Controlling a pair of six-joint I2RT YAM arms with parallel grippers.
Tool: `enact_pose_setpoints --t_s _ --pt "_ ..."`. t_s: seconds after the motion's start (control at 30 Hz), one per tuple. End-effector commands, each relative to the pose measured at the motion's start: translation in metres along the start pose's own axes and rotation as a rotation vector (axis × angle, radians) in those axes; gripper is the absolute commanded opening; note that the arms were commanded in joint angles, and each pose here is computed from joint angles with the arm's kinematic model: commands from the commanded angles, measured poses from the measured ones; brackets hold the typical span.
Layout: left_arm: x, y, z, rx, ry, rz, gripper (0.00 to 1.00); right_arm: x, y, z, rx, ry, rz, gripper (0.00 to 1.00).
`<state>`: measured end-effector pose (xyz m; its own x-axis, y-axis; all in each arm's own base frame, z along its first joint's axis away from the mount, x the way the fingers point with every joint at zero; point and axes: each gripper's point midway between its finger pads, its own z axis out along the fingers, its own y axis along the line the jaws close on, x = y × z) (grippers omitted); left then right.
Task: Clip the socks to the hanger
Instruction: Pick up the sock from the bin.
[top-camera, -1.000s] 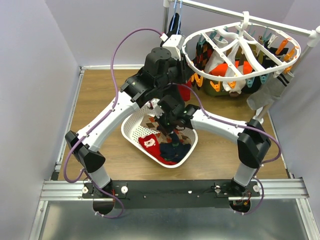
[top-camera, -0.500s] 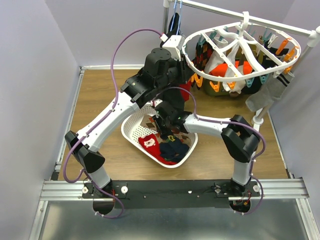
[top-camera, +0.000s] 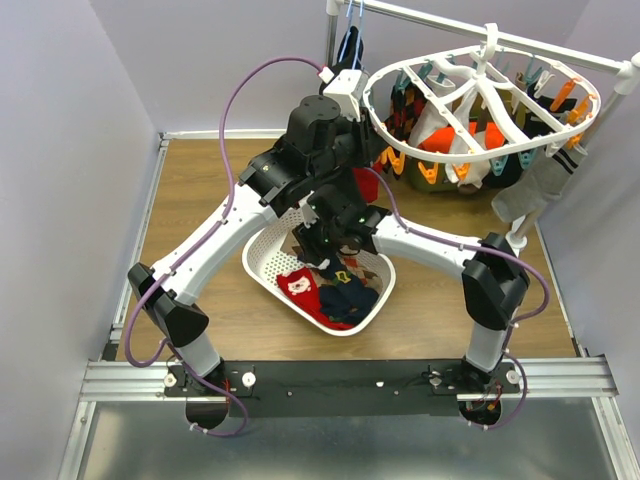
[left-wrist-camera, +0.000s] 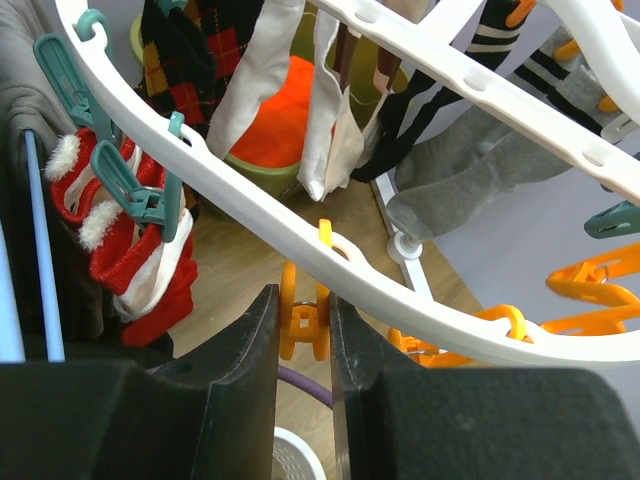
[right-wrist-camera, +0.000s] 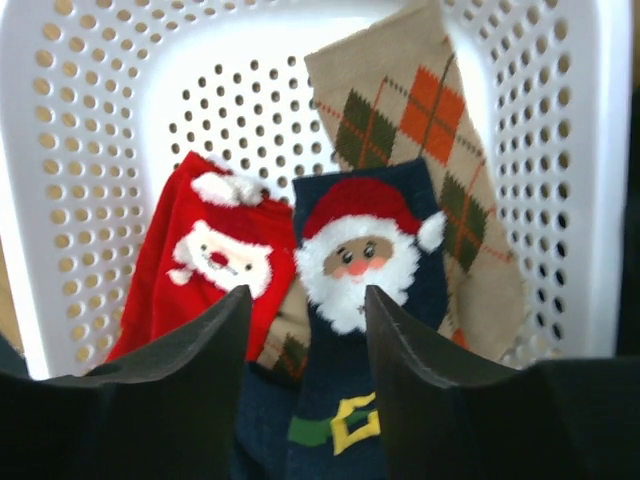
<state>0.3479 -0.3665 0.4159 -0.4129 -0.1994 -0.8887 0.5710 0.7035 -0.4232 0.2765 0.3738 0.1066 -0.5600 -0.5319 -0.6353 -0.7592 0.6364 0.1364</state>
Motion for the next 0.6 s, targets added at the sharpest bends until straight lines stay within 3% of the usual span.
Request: enact_pose_setpoints --t_s 0.0,0.1,0.27,0.57 --pt "0.002 0.000 -0.010 -0.005 0.015 -0.002 0.00 -0.007 -0.009 0.008 0.038 0.017 -0.091 0.53" --pt "0.004 0.001 -0.009 -0.011 0.019 -0.002 0.00 -0.007 -0.010 0.026 0.031 0.026 -0.093 0.49" --pt "0.010 0.003 -0.006 -0.012 0.034 -0.003 0.00 -0.001 -0.016 0.050 0.050 0.039 -0.121 0.51" --pt "0.013 0.004 -0.005 -0.016 0.042 0.000 0.00 0.039 -0.030 0.085 0.087 0.129 -0.131 0.51"
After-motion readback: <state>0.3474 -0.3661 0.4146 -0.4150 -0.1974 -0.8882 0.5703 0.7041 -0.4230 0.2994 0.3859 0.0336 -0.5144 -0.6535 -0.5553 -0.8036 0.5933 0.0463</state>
